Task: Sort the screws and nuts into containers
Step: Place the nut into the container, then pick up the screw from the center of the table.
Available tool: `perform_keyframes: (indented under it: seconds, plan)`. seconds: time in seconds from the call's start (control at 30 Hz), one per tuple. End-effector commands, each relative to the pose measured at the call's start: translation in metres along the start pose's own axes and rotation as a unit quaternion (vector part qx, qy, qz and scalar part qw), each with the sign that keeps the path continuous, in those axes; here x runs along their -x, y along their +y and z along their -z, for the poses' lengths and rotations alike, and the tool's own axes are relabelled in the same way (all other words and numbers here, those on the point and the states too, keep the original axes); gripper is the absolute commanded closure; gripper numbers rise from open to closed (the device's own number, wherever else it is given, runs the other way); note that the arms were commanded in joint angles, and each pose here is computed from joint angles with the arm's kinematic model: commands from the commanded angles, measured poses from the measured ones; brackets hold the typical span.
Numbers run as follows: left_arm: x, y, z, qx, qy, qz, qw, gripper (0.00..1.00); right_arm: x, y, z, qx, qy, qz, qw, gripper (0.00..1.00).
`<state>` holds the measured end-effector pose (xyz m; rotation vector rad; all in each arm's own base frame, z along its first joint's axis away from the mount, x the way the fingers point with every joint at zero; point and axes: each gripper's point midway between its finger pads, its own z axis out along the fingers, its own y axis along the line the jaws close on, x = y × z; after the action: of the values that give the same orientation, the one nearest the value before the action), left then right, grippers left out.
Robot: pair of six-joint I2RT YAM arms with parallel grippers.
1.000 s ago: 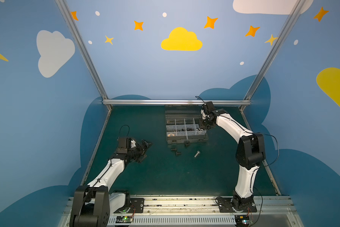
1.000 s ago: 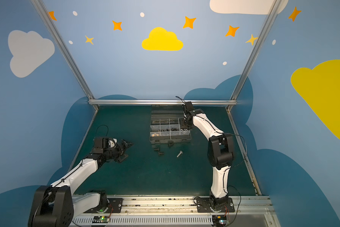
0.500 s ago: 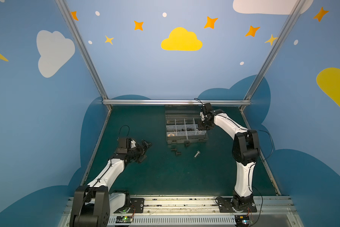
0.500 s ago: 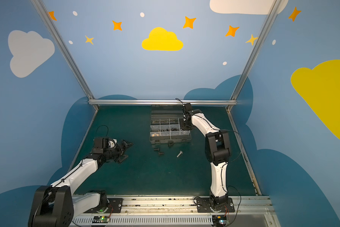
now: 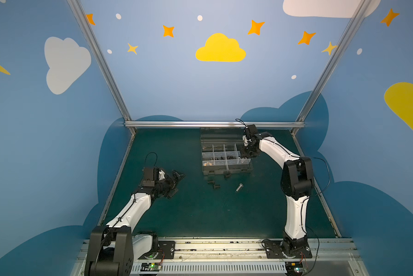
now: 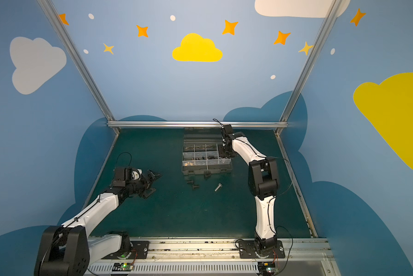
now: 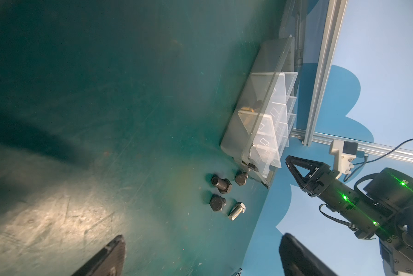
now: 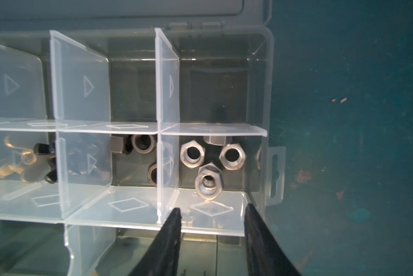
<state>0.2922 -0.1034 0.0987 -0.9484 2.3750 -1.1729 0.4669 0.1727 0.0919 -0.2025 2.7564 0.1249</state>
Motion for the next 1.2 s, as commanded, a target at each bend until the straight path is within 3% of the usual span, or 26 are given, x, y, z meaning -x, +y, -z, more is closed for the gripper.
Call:
perform_keyframes:
  seconds: [0.0,0.37,0.87,1.17]
  plan:
    - [-0.001,0.0,0.002,-0.001,-0.002,-0.007,1.0,0.0,0.002,0.0,0.008,-0.001,0.0,0.007,1.0,0.56]
    - [0.0,0.0,0.004,0.0,-0.005,-0.006,1.0,0.0,0.001,0.025,0.06,0.042,-0.044,0.049,0.997,0.53]
    - [0.0,0.0,0.002,-0.001,-0.002,-0.003,1.0,0.0,-0.064,0.079,0.089,0.088,-0.014,0.154,0.984,0.49]
    - [0.0,-0.001,0.002,-0.003,-0.002,-0.005,1.0,0.0,-0.117,0.123,0.076,0.151,0.036,0.266,0.951,0.48]
